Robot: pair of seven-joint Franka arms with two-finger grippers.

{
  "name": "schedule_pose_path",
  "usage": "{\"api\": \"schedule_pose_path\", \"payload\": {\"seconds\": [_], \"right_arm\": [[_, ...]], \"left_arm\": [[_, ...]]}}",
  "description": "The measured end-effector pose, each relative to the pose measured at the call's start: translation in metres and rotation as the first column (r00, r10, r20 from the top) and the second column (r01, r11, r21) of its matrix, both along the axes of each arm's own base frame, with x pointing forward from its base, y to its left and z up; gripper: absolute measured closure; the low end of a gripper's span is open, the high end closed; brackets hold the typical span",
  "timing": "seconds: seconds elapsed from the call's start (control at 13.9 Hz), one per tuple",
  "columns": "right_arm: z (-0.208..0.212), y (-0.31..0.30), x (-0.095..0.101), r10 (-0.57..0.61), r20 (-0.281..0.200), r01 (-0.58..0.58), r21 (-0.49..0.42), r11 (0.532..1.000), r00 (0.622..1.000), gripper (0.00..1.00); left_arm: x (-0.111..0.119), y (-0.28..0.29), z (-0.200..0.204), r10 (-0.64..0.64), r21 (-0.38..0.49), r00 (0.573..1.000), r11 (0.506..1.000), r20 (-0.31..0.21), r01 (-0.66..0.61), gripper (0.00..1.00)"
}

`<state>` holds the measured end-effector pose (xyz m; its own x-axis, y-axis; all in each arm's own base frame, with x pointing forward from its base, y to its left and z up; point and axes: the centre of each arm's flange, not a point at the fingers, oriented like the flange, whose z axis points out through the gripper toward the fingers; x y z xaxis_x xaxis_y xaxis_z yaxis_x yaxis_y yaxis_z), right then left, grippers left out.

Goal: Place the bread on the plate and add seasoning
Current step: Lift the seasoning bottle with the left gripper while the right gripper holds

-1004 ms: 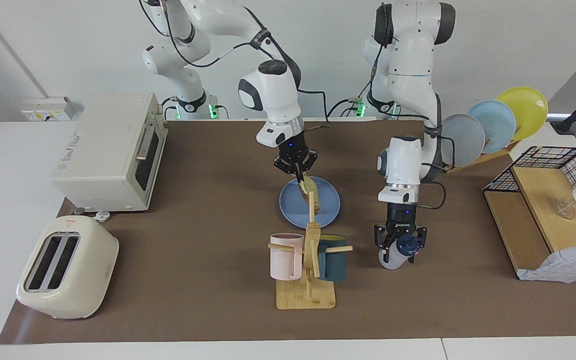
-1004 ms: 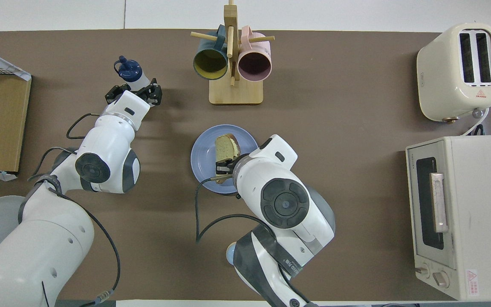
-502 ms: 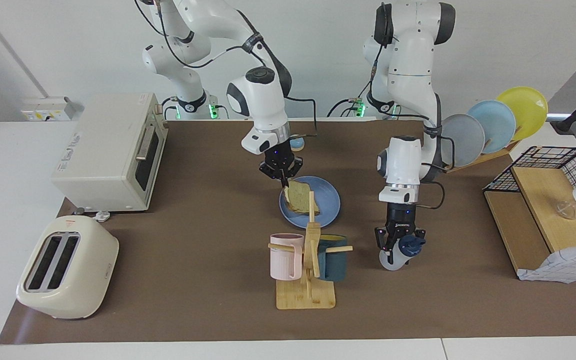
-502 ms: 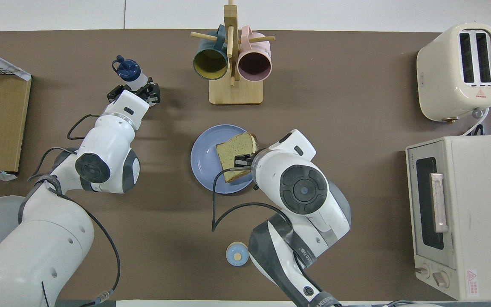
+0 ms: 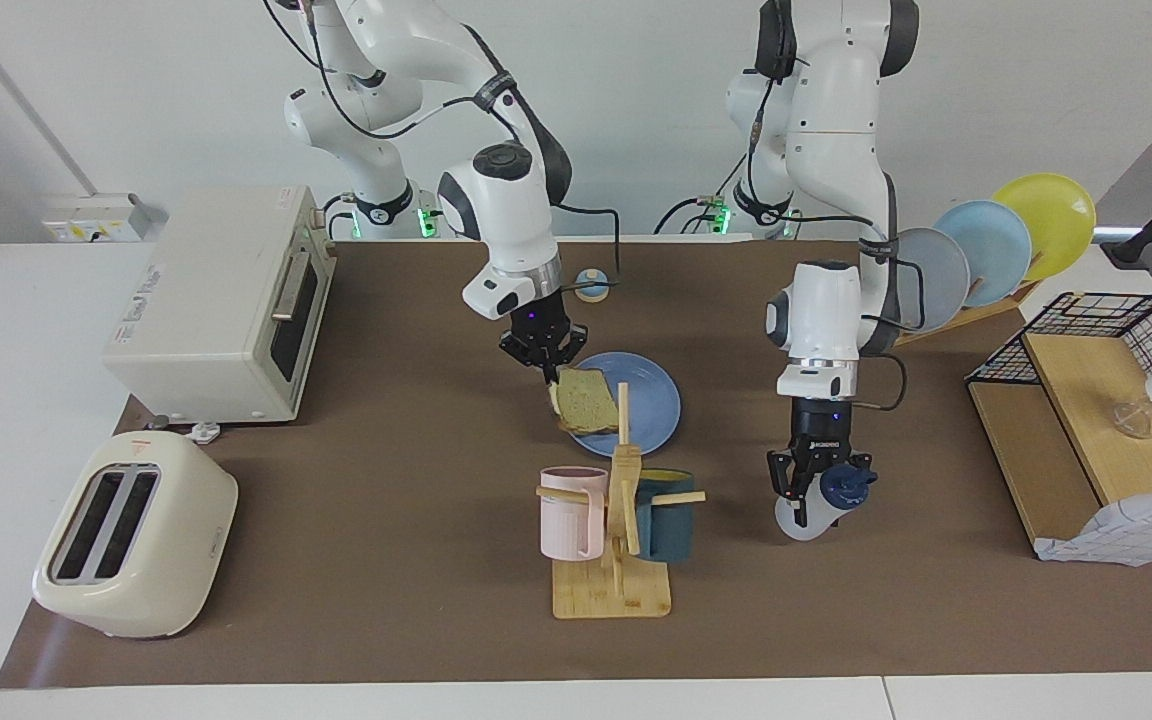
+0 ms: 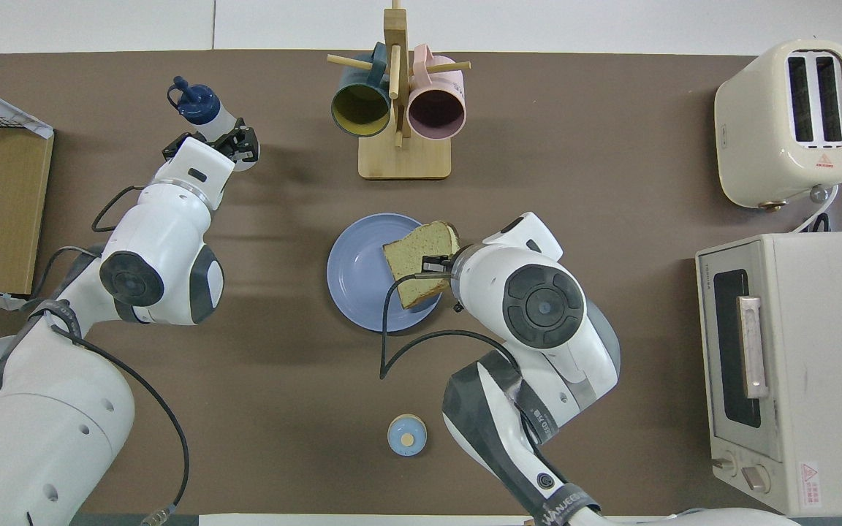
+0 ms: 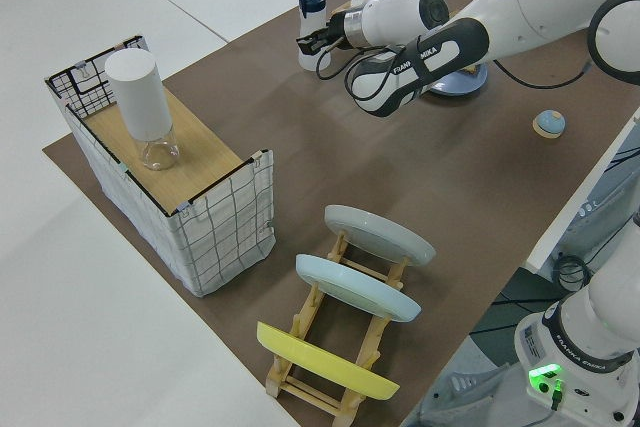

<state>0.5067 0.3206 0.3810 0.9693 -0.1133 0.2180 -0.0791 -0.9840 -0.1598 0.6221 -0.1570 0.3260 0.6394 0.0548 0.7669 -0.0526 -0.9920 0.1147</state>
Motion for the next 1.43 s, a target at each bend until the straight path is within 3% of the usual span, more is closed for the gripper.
{"api": "schedule_pose_path", "payload": {"seconds": [0.07,0.65,0.79,1.0,1.29,1.43], "right_arm": [[-0.003,-0.002,-0.001,-0.002,-0.005,0.002,-0.003,1.000,1.000,0.94],[-0.009,-0.007,-0.011,-0.028,-0.031,0.028,0.020,0.999,0.999,0.94],[-0.009,-0.006,-0.011,-0.034,-0.035,0.035,0.031,0.999,0.999,0.79],[-0.006,-0.005,-0.011,-0.034,-0.027,0.035,0.037,0.999,0.999,0.47],[0.005,-0.002,-0.006,-0.033,-0.010,0.033,0.049,0.998,0.999,0.03],[0.016,-0.006,0.002,-0.045,-0.013,0.046,0.047,0.998,0.999,0.00]], "left_arm": [[0.001,0.000,0.010,0.000,-0.003,1.000,1.000,-0.018,0.000,0.59],[-0.009,0.001,0.084,-0.078,0.039,0.985,0.996,-0.152,0.085,0.60],[-0.013,0.002,0.100,-0.105,0.053,0.980,0.992,-0.170,0.116,0.60],[-0.020,0.005,0.130,-0.219,0.139,0.952,0.958,-0.212,0.251,0.60],[-0.036,0.011,0.183,-0.338,0.185,0.891,0.896,-0.303,0.403,0.60],[-0.048,0.014,0.199,-0.397,0.200,0.848,0.853,-0.352,0.482,0.60]]}}
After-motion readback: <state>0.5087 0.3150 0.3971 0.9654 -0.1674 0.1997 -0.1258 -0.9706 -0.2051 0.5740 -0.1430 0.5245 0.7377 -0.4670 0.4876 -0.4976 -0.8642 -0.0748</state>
